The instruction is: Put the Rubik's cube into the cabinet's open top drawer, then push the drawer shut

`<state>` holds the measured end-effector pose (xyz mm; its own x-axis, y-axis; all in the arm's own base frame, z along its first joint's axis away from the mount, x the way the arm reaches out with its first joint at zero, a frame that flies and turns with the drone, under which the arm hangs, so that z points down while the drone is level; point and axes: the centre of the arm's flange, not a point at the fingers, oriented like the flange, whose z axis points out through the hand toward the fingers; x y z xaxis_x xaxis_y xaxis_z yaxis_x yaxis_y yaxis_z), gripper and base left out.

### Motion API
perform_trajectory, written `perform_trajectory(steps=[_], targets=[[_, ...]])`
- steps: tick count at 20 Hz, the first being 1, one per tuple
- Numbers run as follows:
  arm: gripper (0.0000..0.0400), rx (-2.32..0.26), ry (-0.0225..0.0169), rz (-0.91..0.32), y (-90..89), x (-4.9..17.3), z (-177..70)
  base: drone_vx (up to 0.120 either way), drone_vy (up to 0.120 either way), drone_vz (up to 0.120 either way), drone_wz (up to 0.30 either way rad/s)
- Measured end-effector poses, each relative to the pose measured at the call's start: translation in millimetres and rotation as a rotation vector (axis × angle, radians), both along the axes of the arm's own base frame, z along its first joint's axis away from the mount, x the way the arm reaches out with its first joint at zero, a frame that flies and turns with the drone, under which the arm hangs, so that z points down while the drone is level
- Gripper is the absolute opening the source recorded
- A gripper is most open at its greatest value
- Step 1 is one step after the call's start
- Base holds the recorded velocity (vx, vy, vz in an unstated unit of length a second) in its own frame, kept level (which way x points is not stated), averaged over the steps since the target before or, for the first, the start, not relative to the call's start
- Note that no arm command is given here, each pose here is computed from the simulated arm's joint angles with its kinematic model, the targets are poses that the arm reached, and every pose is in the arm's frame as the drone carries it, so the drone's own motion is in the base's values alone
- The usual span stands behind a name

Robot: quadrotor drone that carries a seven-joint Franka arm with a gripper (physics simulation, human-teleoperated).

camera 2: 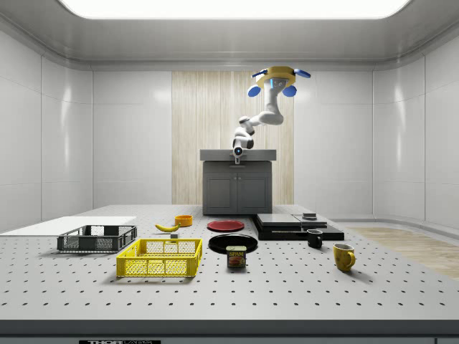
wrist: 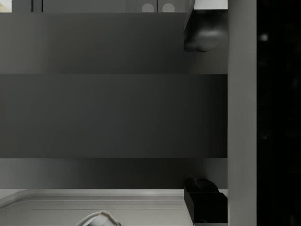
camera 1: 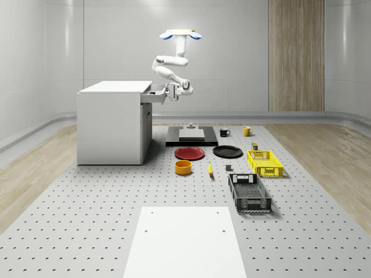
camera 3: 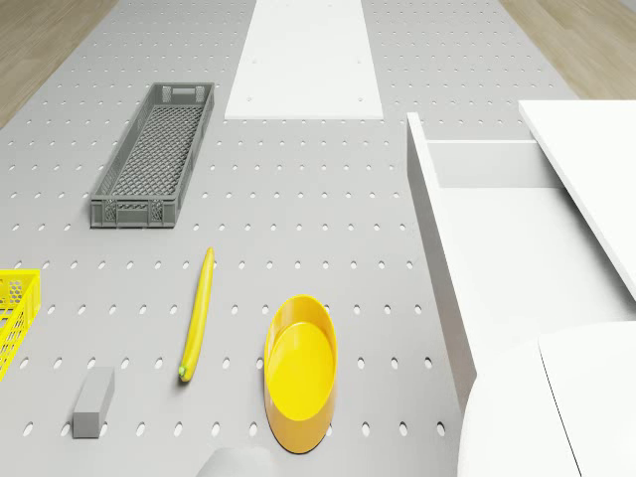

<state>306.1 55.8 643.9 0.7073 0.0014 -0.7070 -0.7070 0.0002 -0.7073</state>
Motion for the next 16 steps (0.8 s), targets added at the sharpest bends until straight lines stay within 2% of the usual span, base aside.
perform_trajectory(steps=[3,4,5,7,13,16], targets=[[0.04,0.0,0.0024,0.0,16.7,0.1,0.3,0.0,0.0,0.0,0.0],[0.04,0.0,0.0005,0.0,22.3,0.1,0.5,0.0,0.0,0.0,0.0],[0.04,0.0,0.0035,0.0,27.8,0.1,0.6,0.0,0.0,0.0,0.0],[0.04,0.0,0.0044,0.0,39.0,0.3,0.9,0.0,0.0,0.0,0.0],[0.04,0.0,-0.0029,0.001,72.3,1.1,2.1,0.0,0.0,0.0,0.0],[0.04,0.0,-0.0026,0.001,88.2,2.2,3.2,0.0,0.0,0.0,0.0]])
